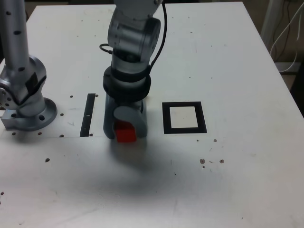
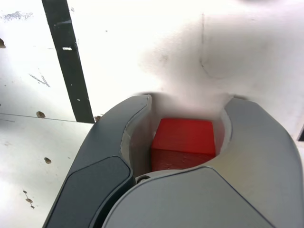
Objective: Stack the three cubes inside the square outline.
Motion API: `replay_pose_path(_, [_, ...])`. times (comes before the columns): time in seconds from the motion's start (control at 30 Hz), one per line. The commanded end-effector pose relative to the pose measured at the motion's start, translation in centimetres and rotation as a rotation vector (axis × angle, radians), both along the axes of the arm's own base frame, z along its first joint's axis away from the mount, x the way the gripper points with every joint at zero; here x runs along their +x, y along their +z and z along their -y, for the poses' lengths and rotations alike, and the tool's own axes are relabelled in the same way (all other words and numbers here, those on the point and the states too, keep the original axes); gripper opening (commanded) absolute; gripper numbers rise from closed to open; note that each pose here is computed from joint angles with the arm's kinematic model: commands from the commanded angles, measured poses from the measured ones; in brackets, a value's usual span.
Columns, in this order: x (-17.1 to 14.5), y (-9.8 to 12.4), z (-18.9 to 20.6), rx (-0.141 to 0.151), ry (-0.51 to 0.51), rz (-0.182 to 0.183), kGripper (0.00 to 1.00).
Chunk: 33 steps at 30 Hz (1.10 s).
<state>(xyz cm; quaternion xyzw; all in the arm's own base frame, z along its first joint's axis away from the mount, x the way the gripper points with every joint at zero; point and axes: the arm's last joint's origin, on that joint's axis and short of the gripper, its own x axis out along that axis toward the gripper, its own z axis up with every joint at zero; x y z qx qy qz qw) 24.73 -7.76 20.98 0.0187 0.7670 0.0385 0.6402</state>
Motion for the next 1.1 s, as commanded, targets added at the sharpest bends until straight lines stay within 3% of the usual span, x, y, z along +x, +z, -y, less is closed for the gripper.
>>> replay_pose_path(0.0, [0.1, 0.6, -0.1, 0.007, -0.001, 0.023, 0.3])
replay_pose_path(0.27, [2.6, 2.8, 0.4, 0.038, -0.056, 0.074, 0.24])
replay_pose_path(0.57, [7.0, 5.2, 0.2, 0.054, -0.19, 0.035, 0.24])
replay_pose_path(0.83, [9.5, 4.3, -2.1, 0.038, -0.15, 0.004, 0.24])
replay_pose_path(1.07, [10.4, 3.7, -3.4, 0.035, -0.111, 0.005, 0.24])
